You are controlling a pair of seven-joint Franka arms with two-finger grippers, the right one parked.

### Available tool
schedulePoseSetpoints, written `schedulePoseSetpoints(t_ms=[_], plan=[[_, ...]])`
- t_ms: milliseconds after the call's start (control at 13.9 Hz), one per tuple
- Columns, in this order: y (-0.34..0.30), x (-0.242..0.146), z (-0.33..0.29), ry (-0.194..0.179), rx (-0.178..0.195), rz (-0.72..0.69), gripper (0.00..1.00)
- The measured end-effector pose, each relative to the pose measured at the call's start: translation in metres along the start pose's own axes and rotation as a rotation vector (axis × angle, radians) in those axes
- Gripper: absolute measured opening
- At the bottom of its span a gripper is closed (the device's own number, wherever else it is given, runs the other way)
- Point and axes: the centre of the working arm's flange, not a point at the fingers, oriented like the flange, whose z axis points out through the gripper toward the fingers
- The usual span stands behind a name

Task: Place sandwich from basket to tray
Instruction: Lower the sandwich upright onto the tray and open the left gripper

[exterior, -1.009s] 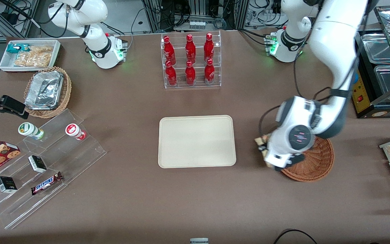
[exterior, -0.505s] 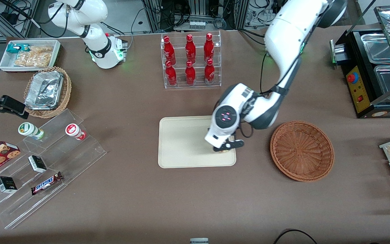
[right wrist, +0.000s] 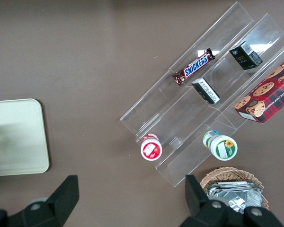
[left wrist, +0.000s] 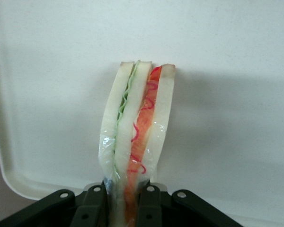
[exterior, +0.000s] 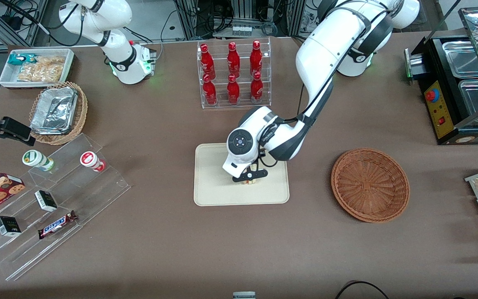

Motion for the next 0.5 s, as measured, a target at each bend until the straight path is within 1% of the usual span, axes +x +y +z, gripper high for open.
schedulePoseSetpoints(t_ms=[72, 144, 288, 360, 432, 505], plan=[[0.003, 0.0, -0.001, 0.003, -0.004, 0.002, 0.25], [0.005, -0.001, -0.002, 0.005, -0.007, 0.005, 0.32], [0.005, 0.001, -0.004, 0.013, -0.01, 0.004, 0.54], [0.004, 0.004, -0.007, 0.02, -0.012, -0.002, 0.62], [0.002, 0.009, -0.013, 0.032, -0.016, -0.009, 0.73], [-0.002, 0.016, -0.02, 0.048, -0.021, -0.019, 0.82]])
